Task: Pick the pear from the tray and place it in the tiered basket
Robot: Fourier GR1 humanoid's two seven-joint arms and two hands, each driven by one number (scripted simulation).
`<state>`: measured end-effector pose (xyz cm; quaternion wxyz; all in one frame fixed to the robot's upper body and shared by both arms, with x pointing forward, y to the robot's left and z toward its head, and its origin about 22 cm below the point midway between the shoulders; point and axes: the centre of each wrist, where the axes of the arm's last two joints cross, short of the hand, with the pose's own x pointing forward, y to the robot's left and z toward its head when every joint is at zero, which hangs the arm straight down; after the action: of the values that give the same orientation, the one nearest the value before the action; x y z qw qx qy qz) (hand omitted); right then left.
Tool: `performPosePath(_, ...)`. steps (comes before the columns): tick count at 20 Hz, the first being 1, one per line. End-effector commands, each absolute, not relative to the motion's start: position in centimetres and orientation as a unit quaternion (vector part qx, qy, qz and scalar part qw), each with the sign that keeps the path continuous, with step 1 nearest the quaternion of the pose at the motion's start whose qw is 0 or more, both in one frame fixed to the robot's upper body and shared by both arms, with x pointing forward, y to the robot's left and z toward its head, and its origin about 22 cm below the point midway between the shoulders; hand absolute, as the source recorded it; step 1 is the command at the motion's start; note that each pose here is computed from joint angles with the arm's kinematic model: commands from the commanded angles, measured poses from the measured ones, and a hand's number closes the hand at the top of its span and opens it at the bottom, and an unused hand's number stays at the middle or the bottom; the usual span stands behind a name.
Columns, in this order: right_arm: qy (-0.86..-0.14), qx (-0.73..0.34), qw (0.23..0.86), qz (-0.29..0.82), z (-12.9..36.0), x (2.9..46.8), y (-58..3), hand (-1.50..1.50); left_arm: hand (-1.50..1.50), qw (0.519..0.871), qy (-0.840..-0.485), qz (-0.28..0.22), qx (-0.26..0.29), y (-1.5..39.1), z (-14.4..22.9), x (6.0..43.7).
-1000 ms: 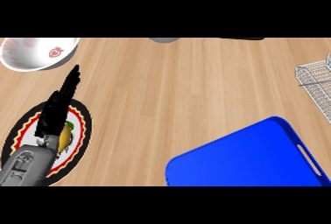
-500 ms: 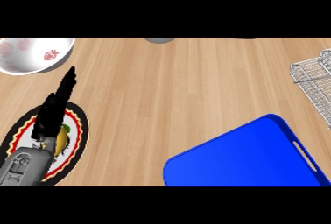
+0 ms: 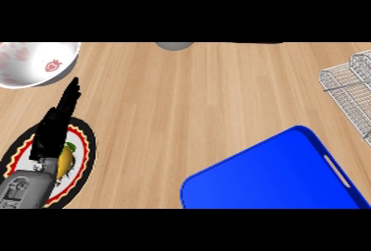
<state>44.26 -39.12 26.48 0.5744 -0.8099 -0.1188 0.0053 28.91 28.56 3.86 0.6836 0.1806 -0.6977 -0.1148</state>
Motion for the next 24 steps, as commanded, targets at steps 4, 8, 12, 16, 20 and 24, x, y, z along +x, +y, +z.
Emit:
performPosePath(4, -0.149, -0.765, 0.626, -0.026, 23.6, 43.1, -41.7, 1.50, 0.00, 0.689, -0.694, -0.106, 0.176, 30.2, 3.9, 29.2)
performPosePath(8, -0.152, -0.744, 0.650, -0.035, 21.9, 43.0, -41.7, 1.50, 0.00, 0.689, -0.692, -0.112, 0.182, 28.7, 5.2, 29.1)
performPosePath(12, -0.170, -0.686, 0.694, -0.139, 22.2, 42.8, -42.0, -1.50, 0.00, 0.687, -0.693, -0.112, 0.189, 28.3, 2.9, 28.1)
performPosePath(16, -0.195, -0.691, 0.683, -0.138, 19.7, 42.2, -42.6, -1.50, 0.00, 0.688, -0.695, -0.112, 0.179, 28.8, 3.1, 29.1)
performPosePath(20, -0.251, -0.701, 0.641, -0.185, 18.1, 42.4, -41.3, -1.50, 0.00, 0.681, -0.696, -0.113, 0.197, 29.7, 4.3, 28.7)
performPosePath(24, -0.276, -0.731, 0.587, -0.211, 20.9, 42.0, -42.1, -1.50, 0.00, 0.697, -0.683, -0.113, 0.190, 29.1, 3.6, 28.3)
